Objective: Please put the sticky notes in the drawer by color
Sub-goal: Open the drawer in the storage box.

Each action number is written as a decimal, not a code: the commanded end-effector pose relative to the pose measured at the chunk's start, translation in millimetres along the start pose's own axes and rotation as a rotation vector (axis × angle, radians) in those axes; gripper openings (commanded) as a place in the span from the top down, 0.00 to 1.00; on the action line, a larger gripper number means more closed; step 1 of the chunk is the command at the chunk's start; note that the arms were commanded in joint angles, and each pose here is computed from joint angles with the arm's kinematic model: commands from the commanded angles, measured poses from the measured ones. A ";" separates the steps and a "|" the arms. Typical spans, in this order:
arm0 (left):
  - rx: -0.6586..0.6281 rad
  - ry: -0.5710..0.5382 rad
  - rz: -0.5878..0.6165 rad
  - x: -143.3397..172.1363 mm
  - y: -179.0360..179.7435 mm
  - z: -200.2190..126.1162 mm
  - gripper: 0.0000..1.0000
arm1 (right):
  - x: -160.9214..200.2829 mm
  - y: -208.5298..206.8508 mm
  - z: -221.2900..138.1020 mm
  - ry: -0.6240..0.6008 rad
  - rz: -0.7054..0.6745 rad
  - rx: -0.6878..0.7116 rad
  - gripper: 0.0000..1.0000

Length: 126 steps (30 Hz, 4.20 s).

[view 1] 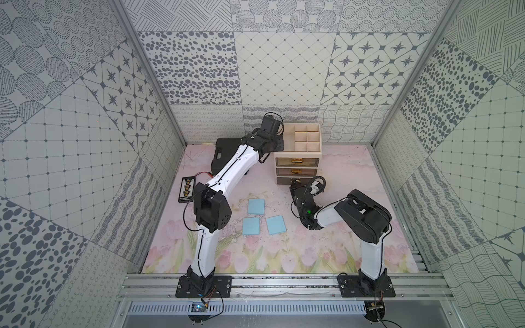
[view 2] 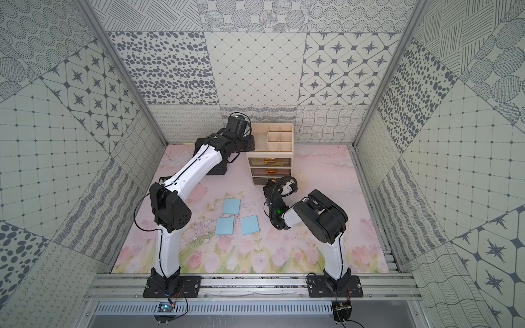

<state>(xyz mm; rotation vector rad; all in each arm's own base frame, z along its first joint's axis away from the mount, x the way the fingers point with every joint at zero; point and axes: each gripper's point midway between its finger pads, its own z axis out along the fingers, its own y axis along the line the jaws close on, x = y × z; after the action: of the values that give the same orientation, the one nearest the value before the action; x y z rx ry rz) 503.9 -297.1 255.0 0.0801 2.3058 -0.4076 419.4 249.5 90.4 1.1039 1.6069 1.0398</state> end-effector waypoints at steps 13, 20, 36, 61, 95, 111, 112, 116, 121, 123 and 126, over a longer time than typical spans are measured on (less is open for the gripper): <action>-0.137 0.259 -0.039 75.6 5.0 4.5 1.00 | 60.4 -3.5 12.3 0.219 0.305 -0.042 1.00; -0.181 0.240 0.045 78.4 -6.0 2.5 1.00 | 50.3 -6.6 16.1 0.180 0.356 0.003 1.00; -0.205 0.240 0.045 85.6 -8.9 8.5 1.00 | 53.2 2.5 -11.5 0.150 0.368 0.051 1.00; -0.239 0.234 0.065 85.1 -5.2 12.3 1.00 | 42.2 -11.5 -56.7 0.144 0.315 0.094 1.00; -0.235 0.236 0.063 86.0 -5.9 11.6 1.00 | 42.9 -15.7 -78.7 0.160 0.254 0.116 1.00; -0.226 0.242 0.061 86.9 -7.4 11.2 1.00 | 18.7 -9.9 -90.3 0.114 0.177 0.123 0.43; -0.225 0.244 0.062 87.5 -7.8 10.8 1.00 | 14.5 -7.3 -91.9 0.104 0.169 0.115 0.42; -0.222 0.244 0.063 87.1 -7.9 10.9 1.00 | 2.8 5.1 -94.7 0.099 0.156 0.087 0.42; -0.197 0.256 0.069 87.5 -11.2 10.0 1.00 | -8.6 45.8 -111.8 0.152 0.113 0.016 0.44; -0.170 0.275 0.064 89.1 -12.9 7.5 0.95 | -25.2 68.5 -126.6 0.149 0.032 0.010 0.47; -0.121 0.296 0.047 90.2 -13.6 2.9 0.56 | -62.5 112.8 -159.6 0.106 -0.148 -0.018 0.50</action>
<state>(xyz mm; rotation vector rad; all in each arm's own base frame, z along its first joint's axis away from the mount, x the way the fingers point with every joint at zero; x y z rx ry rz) 492.1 -309.5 253.6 0.0100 2.2857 -0.1518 312.8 216.0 209.5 1.0980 1.6802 1.1795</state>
